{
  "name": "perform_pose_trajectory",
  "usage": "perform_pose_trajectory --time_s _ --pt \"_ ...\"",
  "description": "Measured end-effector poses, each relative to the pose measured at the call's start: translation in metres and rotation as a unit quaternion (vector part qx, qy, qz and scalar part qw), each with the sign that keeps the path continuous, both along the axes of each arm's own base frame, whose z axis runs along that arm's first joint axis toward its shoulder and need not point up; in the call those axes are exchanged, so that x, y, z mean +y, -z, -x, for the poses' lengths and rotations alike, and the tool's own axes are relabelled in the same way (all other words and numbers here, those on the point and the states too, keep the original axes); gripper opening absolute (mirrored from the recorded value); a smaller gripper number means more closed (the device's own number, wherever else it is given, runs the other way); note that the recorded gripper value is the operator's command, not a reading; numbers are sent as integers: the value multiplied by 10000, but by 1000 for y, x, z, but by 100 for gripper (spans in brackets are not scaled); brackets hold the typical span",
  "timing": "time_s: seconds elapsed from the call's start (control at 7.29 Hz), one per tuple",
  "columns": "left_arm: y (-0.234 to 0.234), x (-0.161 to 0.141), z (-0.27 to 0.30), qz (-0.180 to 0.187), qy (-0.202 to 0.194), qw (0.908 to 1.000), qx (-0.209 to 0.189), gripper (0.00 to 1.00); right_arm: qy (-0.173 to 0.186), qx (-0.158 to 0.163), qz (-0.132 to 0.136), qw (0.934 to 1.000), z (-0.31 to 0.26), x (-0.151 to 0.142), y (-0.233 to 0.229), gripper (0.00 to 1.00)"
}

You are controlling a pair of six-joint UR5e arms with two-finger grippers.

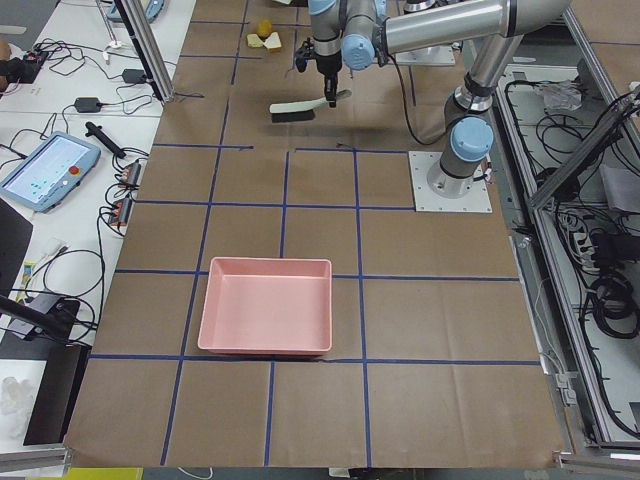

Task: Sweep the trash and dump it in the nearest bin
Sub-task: 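Carry the dustpan with the right gripper beside the bread and potato, then swing the brush with the left gripper over to the bread and potato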

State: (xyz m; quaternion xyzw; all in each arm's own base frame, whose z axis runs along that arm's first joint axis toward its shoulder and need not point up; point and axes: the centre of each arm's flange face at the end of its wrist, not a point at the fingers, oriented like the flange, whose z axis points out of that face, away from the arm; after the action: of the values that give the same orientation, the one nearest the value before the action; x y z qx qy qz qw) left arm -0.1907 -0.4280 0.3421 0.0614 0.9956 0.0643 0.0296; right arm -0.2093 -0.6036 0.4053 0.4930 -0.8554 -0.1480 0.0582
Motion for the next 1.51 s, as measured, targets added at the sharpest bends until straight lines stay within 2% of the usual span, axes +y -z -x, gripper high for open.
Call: perform_pose_trajectory --time_s 0.14,0.41,0.55,0.82,1.1,1.51 --pt "5 -3 17 133 168 9998 29 0 -389 142 86 9991 25 -5 5 1" --pt "24 -10 68 536 494 9973 108 0 -1120 295 141 9932 50 -15 17 1" --pt "34 -14 94 642 536 9964 139 0 -1463 300 120 9887 52 -19 21 1" --pt "38 -35 157 790 764 9937 209 0 -2040 463 255 9776 50 -24 44 0" --pt "42 -54 238 871 876 9920 242 0 -2183 531 343 9738 46 -23 68 0" --pt "65 -86 339 894 927 9914 235 0 -2244 380 375 9730 34 -36 98 0"
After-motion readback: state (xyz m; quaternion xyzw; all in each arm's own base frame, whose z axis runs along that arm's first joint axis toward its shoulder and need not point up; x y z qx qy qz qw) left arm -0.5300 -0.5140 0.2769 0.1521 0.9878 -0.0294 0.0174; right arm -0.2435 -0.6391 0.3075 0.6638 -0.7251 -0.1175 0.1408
